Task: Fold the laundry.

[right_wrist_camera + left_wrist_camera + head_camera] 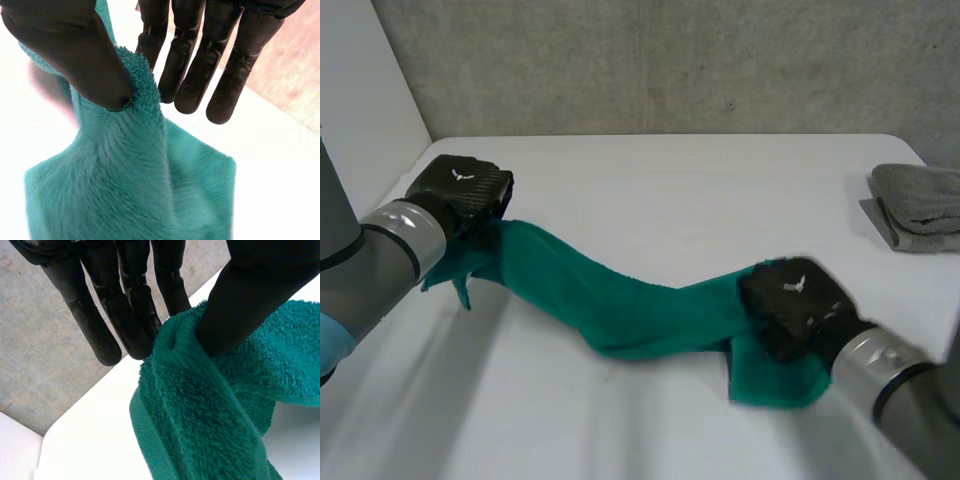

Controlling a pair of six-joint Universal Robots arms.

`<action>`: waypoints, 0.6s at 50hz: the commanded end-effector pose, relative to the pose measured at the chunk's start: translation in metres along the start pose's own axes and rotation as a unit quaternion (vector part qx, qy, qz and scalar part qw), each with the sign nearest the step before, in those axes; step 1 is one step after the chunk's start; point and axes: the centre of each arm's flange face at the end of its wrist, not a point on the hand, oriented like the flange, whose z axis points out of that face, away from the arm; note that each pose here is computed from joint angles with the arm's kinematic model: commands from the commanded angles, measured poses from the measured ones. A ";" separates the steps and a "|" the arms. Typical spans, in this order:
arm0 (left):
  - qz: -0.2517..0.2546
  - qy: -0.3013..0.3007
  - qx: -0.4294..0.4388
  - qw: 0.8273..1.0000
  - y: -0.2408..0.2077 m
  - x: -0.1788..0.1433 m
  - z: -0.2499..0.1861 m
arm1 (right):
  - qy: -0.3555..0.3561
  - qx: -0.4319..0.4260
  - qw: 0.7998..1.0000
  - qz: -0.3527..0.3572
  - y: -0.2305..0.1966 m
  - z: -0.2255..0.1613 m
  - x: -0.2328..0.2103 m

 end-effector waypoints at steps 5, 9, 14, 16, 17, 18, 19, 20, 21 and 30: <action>0.001 0.030 -0.031 0.999 0.007 0.011 -0.030 | -0.003 -0.140 0.977 -0.163 -0.030 -0.048 0.051; -0.003 0.048 -0.052 0.997 0.020 0.020 -0.028 | -0.025 -0.147 0.979 -0.140 -0.023 -0.030 0.055; -0.005 0.053 -0.066 0.996 0.036 0.029 0.004 | -0.054 -0.179 0.976 -0.115 -0.003 0.005 0.059; -0.005 0.047 -0.042 0.998 0.030 0.030 0.020 | -0.049 -0.173 0.976 -0.119 -0.003 0.015 0.063; -0.006 0.045 -0.032 0.998 0.027 0.031 0.025 | -0.043 -0.165 0.977 -0.125 -0.006 0.020 0.065; -0.008 0.041 -0.020 0.999 0.022 0.031 0.030 | -0.021 -0.145 0.980 -0.134 -0.014 0.031 0.072; -0.014 0.027 0.008 1.000 0.010 0.028 0.041 | -0.007 -0.131 0.982 -0.139 -0.020 0.037 0.076; -0.018 0.016 0.026 0.999 0.002 0.025 0.046 | 0.011 -0.116 0.983 -0.144 -0.028 0.042 0.081; -0.022 0.005 0.046 0.999 -0.007 0.022 0.051 | 0.029 -0.098 0.984 -0.149 -0.037 0.047 0.085; -0.041 -0.148 0.352 0.923 -0.134 -0.032 0.055 | 0.237 0.189 0.928 -0.215 -0.174 0.056 0.149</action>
